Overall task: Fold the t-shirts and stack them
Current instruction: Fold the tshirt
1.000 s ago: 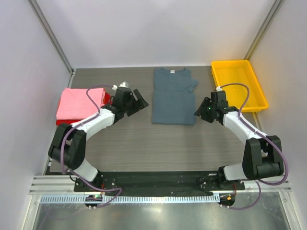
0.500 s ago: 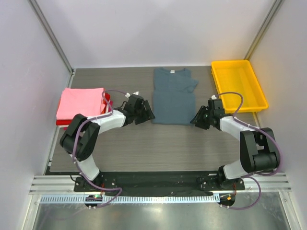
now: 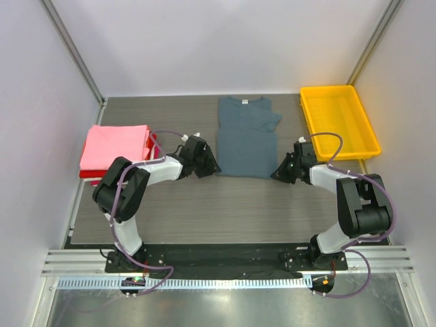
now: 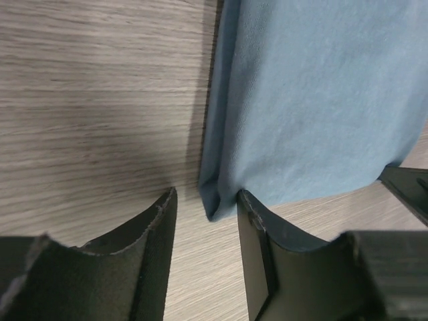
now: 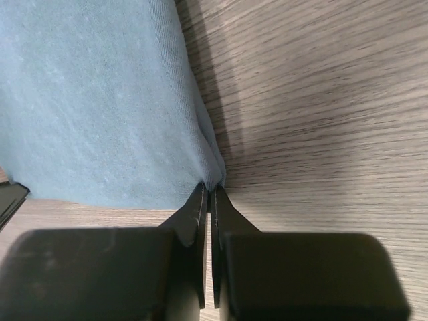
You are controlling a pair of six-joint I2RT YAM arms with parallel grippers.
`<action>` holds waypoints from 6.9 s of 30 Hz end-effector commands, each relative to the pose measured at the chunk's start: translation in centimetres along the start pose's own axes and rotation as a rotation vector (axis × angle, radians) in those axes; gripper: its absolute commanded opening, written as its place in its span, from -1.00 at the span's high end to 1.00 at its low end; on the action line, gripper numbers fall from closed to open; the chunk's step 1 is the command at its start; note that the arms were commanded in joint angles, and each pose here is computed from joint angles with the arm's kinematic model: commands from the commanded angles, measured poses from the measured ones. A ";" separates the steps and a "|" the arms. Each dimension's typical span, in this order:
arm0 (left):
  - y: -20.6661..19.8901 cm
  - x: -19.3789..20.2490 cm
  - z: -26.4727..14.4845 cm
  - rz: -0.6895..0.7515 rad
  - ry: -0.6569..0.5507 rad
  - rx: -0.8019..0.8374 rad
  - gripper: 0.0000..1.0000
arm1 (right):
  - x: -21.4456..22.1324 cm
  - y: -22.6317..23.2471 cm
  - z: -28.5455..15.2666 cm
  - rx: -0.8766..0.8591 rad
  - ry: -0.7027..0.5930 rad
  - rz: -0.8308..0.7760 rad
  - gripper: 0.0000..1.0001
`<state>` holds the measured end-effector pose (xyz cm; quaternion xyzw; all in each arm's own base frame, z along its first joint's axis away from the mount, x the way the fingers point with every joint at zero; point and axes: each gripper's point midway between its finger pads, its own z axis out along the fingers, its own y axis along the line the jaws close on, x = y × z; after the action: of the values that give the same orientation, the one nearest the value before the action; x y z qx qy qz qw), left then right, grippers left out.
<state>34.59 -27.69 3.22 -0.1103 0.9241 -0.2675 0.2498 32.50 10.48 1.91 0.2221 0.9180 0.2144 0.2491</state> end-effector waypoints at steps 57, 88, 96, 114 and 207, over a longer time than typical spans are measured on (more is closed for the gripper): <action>-7.9 2.8 -17.4 -0.064 -0.022 0.284 0.99 | -6.1 7.3 -17.2 -0.068 -0.226 -0.184 0.98; -6.6 -14.0 -6.4 -0.113 -0.081 0.137 1.00 | -21.1 12.9 -3.1 -0.111 -0.178 -0.140 0.97; -4.7 -17.1 -3.1 -0.148 -0.114 0.085 0.99 | -23.3 12.6 0.2 -0.130 -0.171 -0.107 0.97; -1.8 -22.1 1.7 -0.076 -0.187 -0.004 -0.22 | -24.4 12.3 5.9 -0.227 -0.153 -0.090 -0.24; -2.0 -17.7 7.0 0.049 -0.202 0.037 -0.34 | -17.2 9.6 11.6 -0.257 -0.071 -0.258 -0.20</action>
<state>52.01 -25.45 4.77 -0.1166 0.9046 -0.2474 0.3270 55.27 11.53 4.16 0.0938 0.8923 0.2826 0.3392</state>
